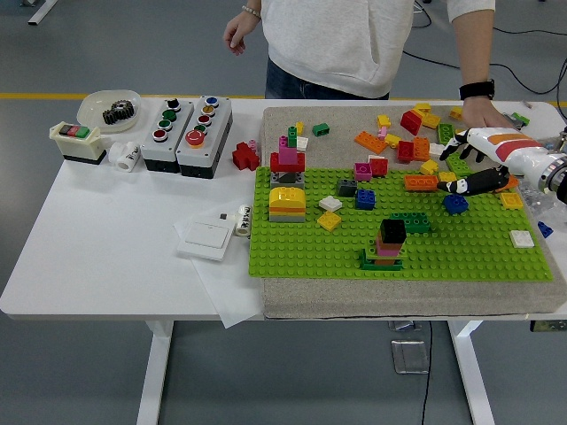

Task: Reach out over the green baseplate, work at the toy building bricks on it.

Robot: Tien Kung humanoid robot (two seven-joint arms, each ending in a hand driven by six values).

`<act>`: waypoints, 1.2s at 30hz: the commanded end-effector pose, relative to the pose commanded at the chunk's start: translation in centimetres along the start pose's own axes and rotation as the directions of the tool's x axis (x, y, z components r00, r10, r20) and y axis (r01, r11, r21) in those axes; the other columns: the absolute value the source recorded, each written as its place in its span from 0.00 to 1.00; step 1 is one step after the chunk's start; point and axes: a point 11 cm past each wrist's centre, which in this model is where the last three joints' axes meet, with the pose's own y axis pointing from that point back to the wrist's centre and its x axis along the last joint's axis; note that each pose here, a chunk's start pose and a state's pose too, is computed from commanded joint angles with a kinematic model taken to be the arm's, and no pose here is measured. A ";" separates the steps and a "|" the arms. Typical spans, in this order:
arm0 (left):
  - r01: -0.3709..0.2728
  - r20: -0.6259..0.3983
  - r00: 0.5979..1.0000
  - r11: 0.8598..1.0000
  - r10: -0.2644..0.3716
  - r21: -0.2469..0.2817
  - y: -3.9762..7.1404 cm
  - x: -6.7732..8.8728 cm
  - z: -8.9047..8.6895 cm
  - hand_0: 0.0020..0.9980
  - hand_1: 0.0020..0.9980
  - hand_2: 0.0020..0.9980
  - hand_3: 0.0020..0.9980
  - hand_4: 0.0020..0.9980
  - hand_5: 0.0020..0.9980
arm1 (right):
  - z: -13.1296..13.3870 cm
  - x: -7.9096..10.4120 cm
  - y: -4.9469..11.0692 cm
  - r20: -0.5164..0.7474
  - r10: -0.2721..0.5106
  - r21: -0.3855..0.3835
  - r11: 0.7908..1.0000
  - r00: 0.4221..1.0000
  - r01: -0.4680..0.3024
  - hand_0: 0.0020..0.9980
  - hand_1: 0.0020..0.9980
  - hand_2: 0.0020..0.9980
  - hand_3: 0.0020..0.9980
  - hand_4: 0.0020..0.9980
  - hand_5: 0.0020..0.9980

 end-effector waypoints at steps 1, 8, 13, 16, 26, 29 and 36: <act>0.000 0.001 1.000 1.000 0.000 0.000 0.0 0.0 0.0 0.46 0.59 0.69 0.85 0.96 0.86 | -0.6 0.2 -0.3 -0.008 -0.012 -0.002 1.000 1.000 0.012 0.50 0.62 0.71 0.65 0.87 0.44; -0.004 0.006 1.000 1.000 0.004 -0.004 0.0 0.3 0.1 0.46 0.58 0.69 0.85 0.96 0.87 | -3.2 1.0 -2.0 -0.056 -0.053 -0.010 0.999 0.997 0.053 0.48 0.62 0.70 0.65 0.88 0.43; -0.007 0.006 1.000 1.000 0.007 -0.006 0.0 0.3 0.2 0.46 0.58 0.68 0.84 0.96 0.87 | -4.8 0.8 -3.4 -0.091 -0.086 -0.017 0.996 0.992 0.084 0.48 0.61 0.70 0.65 0.91 0.41; -0.007 0.009 1.000 1.000 0.007 -0.005 0.0 0.3 0.2 0.45 0.58 0.68 0.84 0.96 0.88 | -5.7 0.5 -4.3 -0.150 -0.114 -0.020 0.993 0.982 0.112 0.46 0.60 0.69 0.67 0.93 0.36; -0.012 0.017 1.000 1.000 0.012 -0.003 0.0 0.5 0.2 0.45 0.58 0.68 0.84 0.95 0.88 | -5.6 -0.6 -6.3 -0.285 -0.229 -0.075 0.973 0.931 0.217 0.46 0.60 0.68 0.70 0.97 0.29; -0.014 0.019 1.000 1.000 0.014 -0.004 0.0 0.6 0.2 0.45 0.58 0.68 0.84 0.95 0.88 | -5.3 -0.9 -6.5 -0.321 -0.251 -0.085 0.968 0.913 0.237 0.47 0.61 0.69 0.72 0.99 0.26; -0.016 0.018 1.000 1.000 0.016 -0.004 0.1 0.6 0.2 0.45 0.58 0.68 0.84 0.94 0.88 | -4.6 -1.8 -6.5 -0.352 -0.287 -0.089 0.958 0.891 0.274 0.48 0.61 0.69 0.75 1.00 0.25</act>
